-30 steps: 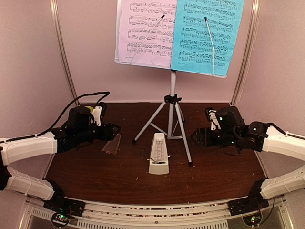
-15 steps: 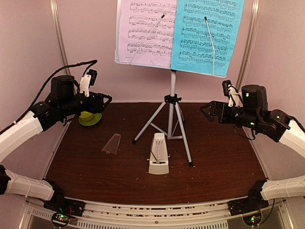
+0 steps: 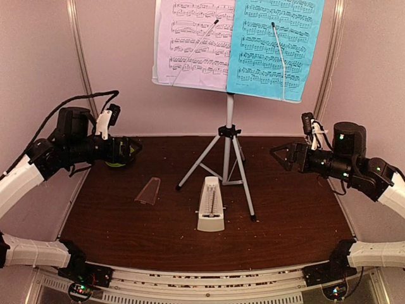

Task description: Set up the instrument practice props

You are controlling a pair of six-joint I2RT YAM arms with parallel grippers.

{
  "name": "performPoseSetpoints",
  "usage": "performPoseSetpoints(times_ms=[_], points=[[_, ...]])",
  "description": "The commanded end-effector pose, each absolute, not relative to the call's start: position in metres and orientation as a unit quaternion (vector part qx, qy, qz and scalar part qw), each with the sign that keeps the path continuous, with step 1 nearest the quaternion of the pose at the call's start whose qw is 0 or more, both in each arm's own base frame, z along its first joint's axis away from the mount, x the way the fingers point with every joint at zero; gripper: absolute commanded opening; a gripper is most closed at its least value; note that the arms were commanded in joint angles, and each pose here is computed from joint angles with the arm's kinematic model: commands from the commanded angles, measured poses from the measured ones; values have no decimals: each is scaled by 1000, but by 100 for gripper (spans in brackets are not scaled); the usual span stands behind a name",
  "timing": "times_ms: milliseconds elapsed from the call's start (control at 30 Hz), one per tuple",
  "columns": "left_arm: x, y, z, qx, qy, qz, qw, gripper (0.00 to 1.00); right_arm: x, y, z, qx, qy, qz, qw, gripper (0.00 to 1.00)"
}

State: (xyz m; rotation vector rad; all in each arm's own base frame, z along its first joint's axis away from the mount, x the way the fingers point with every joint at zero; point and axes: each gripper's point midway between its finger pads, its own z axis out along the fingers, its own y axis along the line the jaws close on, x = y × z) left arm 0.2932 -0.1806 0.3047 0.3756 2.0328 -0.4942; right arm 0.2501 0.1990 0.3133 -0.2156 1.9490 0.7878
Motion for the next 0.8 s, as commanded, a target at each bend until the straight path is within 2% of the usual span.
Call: performPoseSetpoints(times_ms=[0, 467, 767], points=[[278, -161, 269, 88, 873, -198, 437, 98, 240, 191, 291, -74, 809, 333, 479, 100], [248, -141, 148, -3, 924, -185, 334, 98, 221, 168, 191, -15, 845, 317, 430, 100], [246, -137, 136, -17, 927, -180, 329, 98, 215, 161, 172, 9, 847, 321, 423, 100]])
